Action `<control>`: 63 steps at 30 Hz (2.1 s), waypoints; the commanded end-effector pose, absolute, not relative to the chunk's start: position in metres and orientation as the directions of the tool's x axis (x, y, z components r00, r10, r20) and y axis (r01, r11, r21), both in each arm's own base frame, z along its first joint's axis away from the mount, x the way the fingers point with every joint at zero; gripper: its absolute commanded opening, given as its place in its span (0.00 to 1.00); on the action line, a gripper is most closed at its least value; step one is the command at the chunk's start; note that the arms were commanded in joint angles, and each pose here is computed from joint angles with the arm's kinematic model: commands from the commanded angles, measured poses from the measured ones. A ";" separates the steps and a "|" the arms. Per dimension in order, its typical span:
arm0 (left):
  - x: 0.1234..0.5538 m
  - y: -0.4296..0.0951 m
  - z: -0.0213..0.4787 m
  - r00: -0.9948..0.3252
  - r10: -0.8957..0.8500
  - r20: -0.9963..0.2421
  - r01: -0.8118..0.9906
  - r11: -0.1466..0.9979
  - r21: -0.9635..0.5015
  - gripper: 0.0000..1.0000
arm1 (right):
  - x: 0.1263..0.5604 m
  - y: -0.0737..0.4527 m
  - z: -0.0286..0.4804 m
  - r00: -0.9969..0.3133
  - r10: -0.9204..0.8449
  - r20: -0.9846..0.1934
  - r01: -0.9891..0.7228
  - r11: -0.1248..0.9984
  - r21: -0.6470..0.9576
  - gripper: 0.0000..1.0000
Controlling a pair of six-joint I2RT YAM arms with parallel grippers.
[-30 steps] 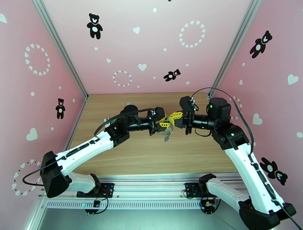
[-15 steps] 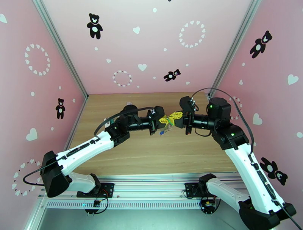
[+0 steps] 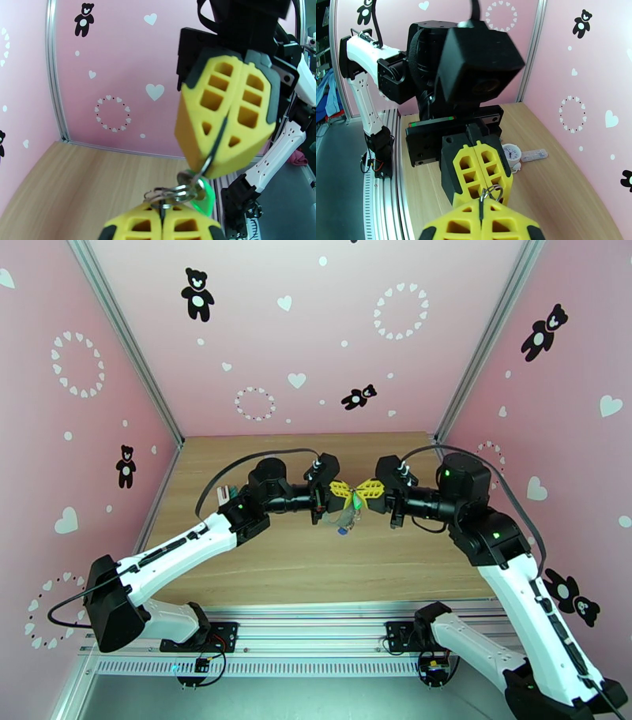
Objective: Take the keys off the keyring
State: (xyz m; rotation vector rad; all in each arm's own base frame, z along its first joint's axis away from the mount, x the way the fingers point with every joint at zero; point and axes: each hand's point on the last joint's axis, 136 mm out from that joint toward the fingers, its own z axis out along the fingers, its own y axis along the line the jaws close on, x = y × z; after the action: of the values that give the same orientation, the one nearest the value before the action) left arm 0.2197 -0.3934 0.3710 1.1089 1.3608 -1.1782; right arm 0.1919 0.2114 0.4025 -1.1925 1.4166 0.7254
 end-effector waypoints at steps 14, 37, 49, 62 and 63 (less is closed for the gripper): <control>0.246 -0.364 0.417 -0.298 -0.147 -0.943 0.945 0.098 -0.314 0.00 | 0.185 0.211 0.348 0.142 -0.528 -0.837 -0.901 0.282 -0.331 0.00; 0.314 -0.329 0.378 -0.306 -0.145 -0.941 0.807 0.486 -0.337 0.00 | 0.215 0.214 0.368 0.106 -0.475 -0.874 -0.825 0.449 -0.344 0.00; 0.358 -0.260 0.320 -0.383 -0.210 -0.899 0.467 0.796 -0.385 0.00 | 0.271 0.182 0.230 -0.643 0.012 -0.765 -0.461 0.792 0.400 0.00; 0.351 -0.275 0.316 -0.458 -0.251 -0.853 0.493 0.727 -0.478 0.00 | 0.302 0.184 0.079 -0.840 0.092 -0.534 -0.200 0.864 0.462 0.02; 0.350 -0.277 0.318 -0.460 -0.246 -0.853 0.504 0.719 -0.479 0.00 | 0.302 0.184 0.074 -0.846 0.085 -0.526 -0.196 0.868 0.456 0.06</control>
State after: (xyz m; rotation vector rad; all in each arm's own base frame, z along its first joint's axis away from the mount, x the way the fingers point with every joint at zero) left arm 0.3543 -0.2732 0.3007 0.1944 1.8961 -0.8151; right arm 0.2890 0.1842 0.0778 -0.1160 2.5221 0.6988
